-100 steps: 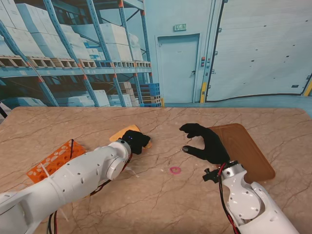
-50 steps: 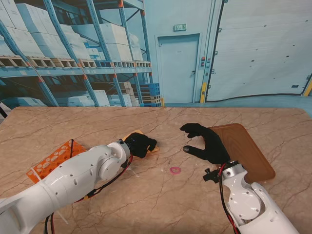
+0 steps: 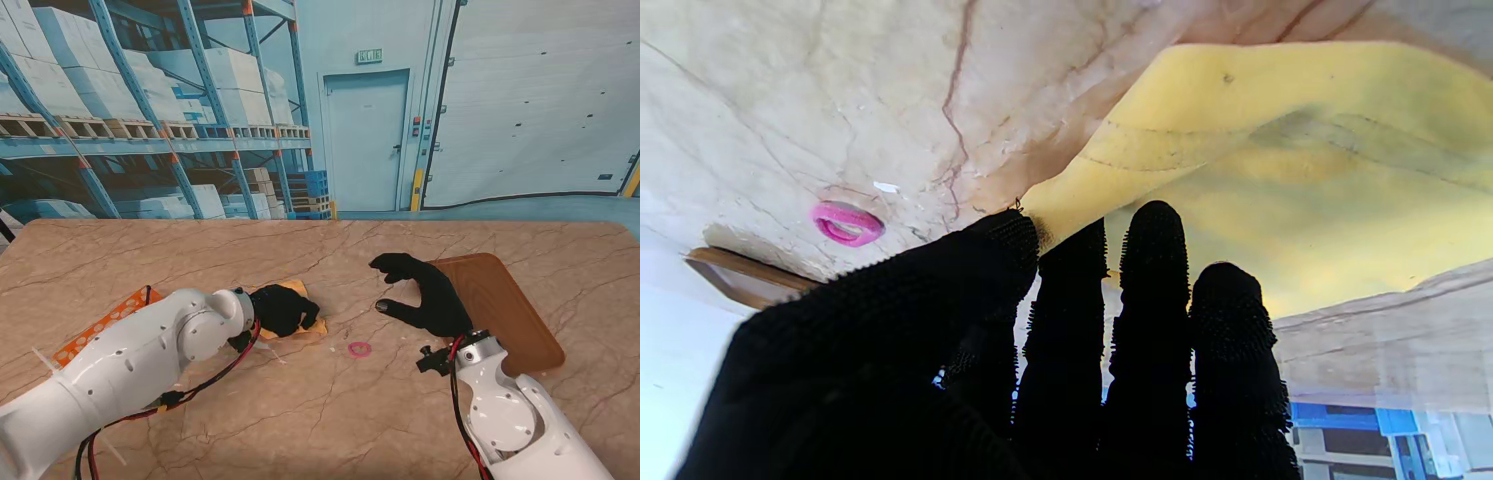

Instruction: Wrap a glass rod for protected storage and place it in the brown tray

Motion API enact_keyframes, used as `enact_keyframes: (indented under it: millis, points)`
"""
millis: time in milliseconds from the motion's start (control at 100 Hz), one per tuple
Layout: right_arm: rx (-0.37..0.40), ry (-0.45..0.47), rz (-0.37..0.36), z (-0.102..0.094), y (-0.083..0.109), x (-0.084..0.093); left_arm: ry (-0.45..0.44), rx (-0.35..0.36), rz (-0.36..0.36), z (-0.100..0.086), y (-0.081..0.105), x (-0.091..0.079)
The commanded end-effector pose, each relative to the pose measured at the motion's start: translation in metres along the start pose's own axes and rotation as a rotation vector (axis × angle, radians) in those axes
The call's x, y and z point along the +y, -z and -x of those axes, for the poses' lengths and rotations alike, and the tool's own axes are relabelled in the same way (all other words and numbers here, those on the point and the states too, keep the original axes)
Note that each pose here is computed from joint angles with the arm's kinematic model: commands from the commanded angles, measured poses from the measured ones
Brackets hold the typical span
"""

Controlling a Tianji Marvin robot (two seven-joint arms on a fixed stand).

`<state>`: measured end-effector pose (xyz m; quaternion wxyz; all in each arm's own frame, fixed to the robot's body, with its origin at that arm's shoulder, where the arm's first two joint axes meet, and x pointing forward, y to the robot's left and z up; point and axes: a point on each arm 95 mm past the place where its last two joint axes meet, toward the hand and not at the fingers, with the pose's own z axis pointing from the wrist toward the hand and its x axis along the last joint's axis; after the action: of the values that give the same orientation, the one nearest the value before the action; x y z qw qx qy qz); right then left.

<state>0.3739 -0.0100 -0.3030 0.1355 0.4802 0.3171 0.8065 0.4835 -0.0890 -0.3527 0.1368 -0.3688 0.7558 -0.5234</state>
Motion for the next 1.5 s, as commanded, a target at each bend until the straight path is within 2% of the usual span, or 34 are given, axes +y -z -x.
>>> enact_keyframes:
  millis: [0,480,860,1020,1130,1290,1490]
  points:
    - [0.008,-0.007,0.0,-0.003,0.0,-0.002,0.018,0.017,0.009,-0.004,0.001,0.0]
    - [0.008,-0.007,0.0,-0.003,0.0,-0.002,0.109,0.044,0.06,-0.002,0.009,-0.016]
    - [0.008,-0.007,0.0,-0.003,0.0,-0.002,0.151,0.063,0.249,0.001,0.024,-0.018]
    - [0.008,-0.007,0.0,-0.003,0.0,-0.002,0.145,0.069,0.352,0.002,0.03,-0.02]
    - [0.008,-0.007,0.0,-0.003,0.0,-0.002,0.129,0.08,0.395,0.001,0.034,-0.021]
    - [0.008,-0.007,0.0,-0.003,0.0,-0.002,0.119,0.093,0.398,-0.001,0.039,-0.023]
    - [0.008,-0.002,0.006,-0.003,0.0,-0.002,0.142,0.111,0.345,-0.004,0.044,-0.028]
